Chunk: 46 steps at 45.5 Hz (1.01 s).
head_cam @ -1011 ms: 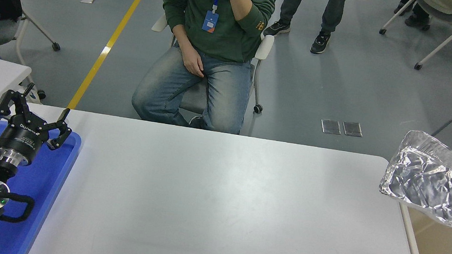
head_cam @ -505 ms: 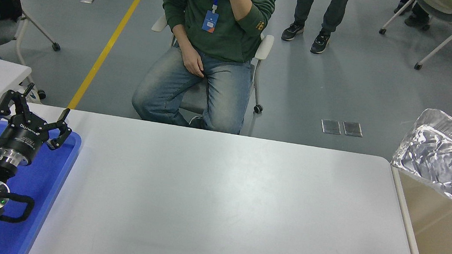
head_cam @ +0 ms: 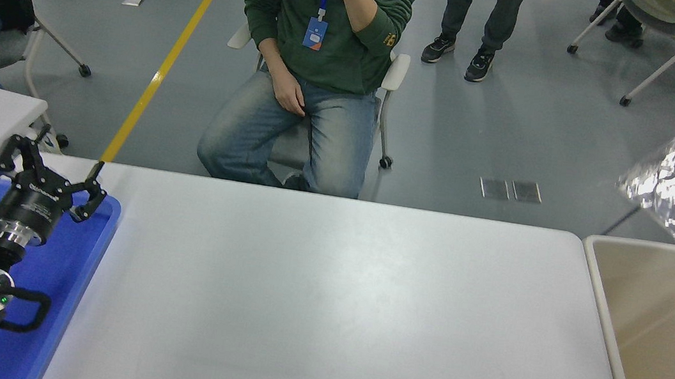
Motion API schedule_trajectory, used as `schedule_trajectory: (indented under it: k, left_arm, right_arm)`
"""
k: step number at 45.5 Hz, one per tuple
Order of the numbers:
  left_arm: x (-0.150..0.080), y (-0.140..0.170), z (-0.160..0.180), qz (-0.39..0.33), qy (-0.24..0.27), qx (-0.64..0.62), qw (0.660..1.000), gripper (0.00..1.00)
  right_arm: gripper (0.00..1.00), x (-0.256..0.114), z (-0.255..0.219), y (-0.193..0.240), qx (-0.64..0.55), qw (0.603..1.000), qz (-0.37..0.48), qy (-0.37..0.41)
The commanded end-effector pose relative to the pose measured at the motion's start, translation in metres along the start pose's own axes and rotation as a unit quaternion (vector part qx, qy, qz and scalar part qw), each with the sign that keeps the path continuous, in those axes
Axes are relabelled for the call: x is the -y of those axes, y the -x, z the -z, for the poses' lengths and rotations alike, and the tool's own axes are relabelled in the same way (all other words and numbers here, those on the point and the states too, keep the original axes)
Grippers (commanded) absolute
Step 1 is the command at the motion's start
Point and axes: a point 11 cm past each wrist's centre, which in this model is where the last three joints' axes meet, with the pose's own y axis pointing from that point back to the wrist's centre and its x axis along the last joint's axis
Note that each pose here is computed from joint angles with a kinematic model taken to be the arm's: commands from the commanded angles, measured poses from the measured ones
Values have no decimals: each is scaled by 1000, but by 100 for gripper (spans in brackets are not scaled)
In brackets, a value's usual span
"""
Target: Clean the table surface
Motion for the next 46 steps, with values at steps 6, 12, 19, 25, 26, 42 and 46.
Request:
schedule_trajectory:
  k: [6, 12, 19, 25, 26, 42, 46]
  left_arm:
    - [0, 0, 0, 0, 0, 0, 1000, 100]
    - [0, 0, 0, 0, 0, 0, 1000, 100]
    - [0, 0, 0, 0, 0, 0, 1000, 100]
    - [0, 0, 0, 0, 0, 0, 1000, 100]
    - [0, 0, 0, 0, 0, 0, 1000, 100]
    - [0, 0, 0, 0, 0, 0, 1000, 100]
    - [0, 0, 0, 0, 0, 0, 1000, 100]
  right_arm:
    - [0, 57, -46, 56, 61, 988, -107, 93]
    - [0, 72, -67, 72, 60, 982, -135, 121]
    - [0, 82, -89, 82, 65, 969, -181, 153]
    - [0, 88, -83, 100, 77, 963, -204, 161]
    - [0, 89, -81, 103, 78, 962, -207, 161]
    - [0, 90, -81, 145, 104, 963, -179, 172]
    - [0, 90, -86, 149, 103, 964, -173, 176]
